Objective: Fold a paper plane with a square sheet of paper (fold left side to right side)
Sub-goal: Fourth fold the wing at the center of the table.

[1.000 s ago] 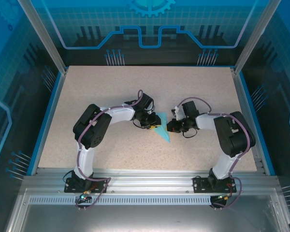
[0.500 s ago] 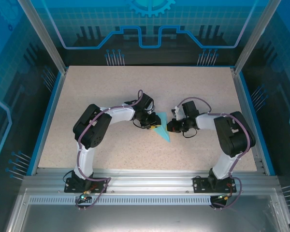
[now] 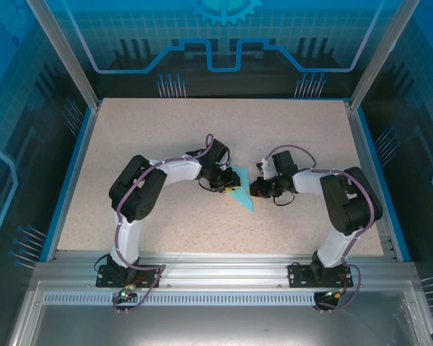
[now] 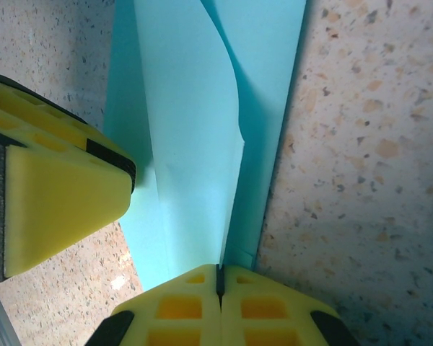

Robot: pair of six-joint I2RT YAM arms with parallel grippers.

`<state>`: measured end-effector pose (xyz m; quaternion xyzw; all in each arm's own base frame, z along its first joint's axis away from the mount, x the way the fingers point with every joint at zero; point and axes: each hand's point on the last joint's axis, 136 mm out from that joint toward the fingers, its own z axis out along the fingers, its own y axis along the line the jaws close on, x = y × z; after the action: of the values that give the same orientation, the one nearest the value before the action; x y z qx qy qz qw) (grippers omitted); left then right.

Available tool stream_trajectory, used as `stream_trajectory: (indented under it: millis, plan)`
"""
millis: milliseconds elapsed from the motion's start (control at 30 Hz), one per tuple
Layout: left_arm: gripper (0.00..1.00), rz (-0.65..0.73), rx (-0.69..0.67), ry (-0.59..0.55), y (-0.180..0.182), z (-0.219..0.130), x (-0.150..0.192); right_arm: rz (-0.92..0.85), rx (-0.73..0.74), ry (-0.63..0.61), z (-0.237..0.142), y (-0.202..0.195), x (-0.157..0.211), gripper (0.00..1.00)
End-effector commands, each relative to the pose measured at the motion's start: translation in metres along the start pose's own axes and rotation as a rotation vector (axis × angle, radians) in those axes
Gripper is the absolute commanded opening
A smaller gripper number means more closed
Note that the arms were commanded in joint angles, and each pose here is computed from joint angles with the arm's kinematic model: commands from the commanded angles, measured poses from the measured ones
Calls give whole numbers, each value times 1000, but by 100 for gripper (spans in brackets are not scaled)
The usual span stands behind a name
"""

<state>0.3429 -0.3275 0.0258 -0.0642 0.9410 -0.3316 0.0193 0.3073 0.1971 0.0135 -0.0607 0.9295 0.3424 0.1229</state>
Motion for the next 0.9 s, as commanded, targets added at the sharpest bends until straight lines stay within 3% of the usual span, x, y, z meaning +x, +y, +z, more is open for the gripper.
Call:
stream_trajectory:
  millis: [0,433,867]
  plan:
    - [28,14,14,21,-8,3,3,51,46,36,1,-16,9,4]
    - [31,99,69,-57,-50,-42,-8,106,118,115,7,-33,28,4]
    - [27,84,57,26,-45,-1,-19,113,125,131,8,-35,30,4]
